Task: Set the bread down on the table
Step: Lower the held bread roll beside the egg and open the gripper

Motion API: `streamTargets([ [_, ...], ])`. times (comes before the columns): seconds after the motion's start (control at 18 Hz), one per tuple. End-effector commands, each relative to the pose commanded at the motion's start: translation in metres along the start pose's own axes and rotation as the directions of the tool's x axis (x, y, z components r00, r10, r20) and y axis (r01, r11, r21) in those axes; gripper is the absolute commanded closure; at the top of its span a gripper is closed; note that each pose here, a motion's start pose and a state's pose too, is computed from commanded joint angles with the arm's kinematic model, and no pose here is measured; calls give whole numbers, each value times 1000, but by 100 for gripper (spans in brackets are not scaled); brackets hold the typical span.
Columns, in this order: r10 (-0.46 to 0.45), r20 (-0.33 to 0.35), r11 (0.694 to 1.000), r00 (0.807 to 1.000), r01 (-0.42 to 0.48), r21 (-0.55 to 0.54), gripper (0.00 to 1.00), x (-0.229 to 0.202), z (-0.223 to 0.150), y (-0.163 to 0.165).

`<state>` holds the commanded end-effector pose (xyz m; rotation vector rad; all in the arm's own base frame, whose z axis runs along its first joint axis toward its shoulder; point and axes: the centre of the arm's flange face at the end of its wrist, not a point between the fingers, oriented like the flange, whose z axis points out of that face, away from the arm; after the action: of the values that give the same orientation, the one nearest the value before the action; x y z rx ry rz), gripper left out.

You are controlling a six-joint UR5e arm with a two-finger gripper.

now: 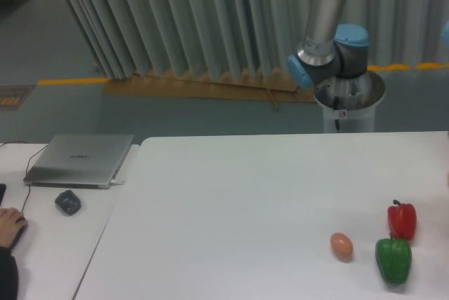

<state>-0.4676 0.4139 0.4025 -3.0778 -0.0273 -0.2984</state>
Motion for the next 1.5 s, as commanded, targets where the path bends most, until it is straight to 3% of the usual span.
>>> streamTargets([
  [0.28,-80,22,997,997,80,-2,80,46,30,-68],
  [0.5,-101,64,995,993,99,27,80,73,55,-97],
  [0.83,-88,94,995,992,92,-38,75,96,75,-105],
  [0.89,-75,99,996,992,80,-42,55,98,74,-105],
  [0.94,-67,103,997,992,71,-38,11,98,74,-105],
  [1.0,-61,111,997,992,66,-34,0,98,69,-106],
  [1.5,-58,143,998,988,61,-16,0,91,65,-105],
])
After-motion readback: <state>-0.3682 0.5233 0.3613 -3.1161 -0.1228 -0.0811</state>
